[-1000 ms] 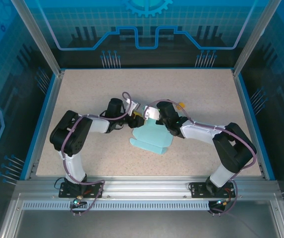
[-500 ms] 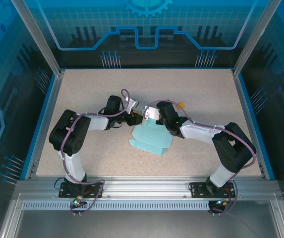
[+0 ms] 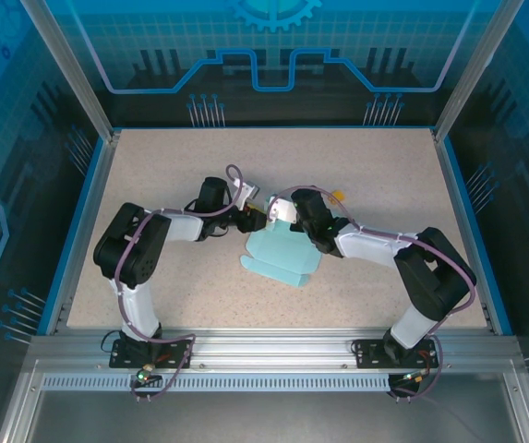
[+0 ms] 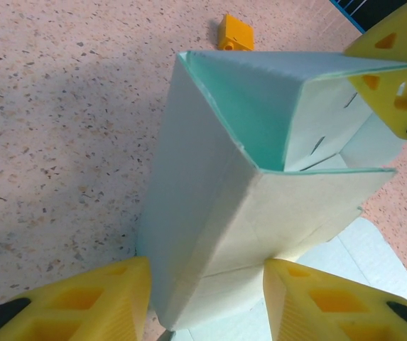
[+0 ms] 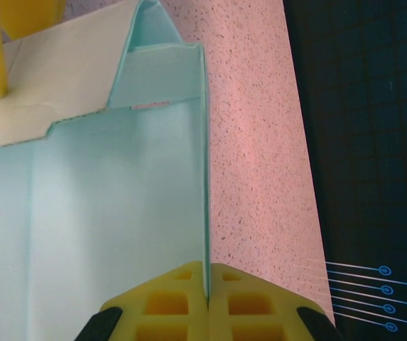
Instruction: Fold the paper box
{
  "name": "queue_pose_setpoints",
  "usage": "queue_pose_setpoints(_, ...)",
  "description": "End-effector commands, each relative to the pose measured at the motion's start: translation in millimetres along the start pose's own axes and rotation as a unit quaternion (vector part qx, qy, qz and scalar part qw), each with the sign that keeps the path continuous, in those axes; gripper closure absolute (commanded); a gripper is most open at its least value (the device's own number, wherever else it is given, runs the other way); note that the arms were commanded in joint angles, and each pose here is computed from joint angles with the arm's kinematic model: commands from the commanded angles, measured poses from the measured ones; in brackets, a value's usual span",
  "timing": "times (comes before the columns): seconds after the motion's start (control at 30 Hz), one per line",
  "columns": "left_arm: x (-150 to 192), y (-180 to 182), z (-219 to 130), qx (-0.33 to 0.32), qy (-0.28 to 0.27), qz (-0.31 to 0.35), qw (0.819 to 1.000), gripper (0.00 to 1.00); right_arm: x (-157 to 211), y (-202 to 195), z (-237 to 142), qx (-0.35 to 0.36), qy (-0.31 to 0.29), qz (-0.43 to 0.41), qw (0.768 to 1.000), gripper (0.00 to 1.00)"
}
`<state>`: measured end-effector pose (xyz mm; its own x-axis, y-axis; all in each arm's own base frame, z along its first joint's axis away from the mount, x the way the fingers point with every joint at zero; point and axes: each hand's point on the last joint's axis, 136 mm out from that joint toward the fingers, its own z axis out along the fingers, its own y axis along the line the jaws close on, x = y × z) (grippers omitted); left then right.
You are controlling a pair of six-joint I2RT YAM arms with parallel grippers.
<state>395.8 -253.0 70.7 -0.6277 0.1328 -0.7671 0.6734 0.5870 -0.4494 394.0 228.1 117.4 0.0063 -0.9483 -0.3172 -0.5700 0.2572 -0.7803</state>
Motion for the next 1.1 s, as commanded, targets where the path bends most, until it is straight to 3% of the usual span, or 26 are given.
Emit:
queue_pose_setpoints(0.0, -8, 0, 3, -0.007, -0.025, 0.028, 0.999, 0.52, -1, 28, 2, -0.02, -0.004, -0.034, 0.999, 1.0)
queue_pose_setpoints(0.3, 0, -1, 4, -0.003, -0.028, 0.028, 0.999, 0.48, 1, 42, 0, -0.016, 0.0, -0.048, 0.999, 1.0)
queue_pose_setpoints(0.7, -9, 5, 7, -0.015, -0.026, 0.016, 0.999, 0.32, 4, 51, -2, -0.029, 0.002, -0.069, 0.997, 1.0)
queue_pose_setpoints(1.07, -12, 6, 13, -0.029, -0.014, 0.012, 0.999, 0.33, -3, 53, -7, -0.029, -0.007, -0.072, 0.997, 1.0)
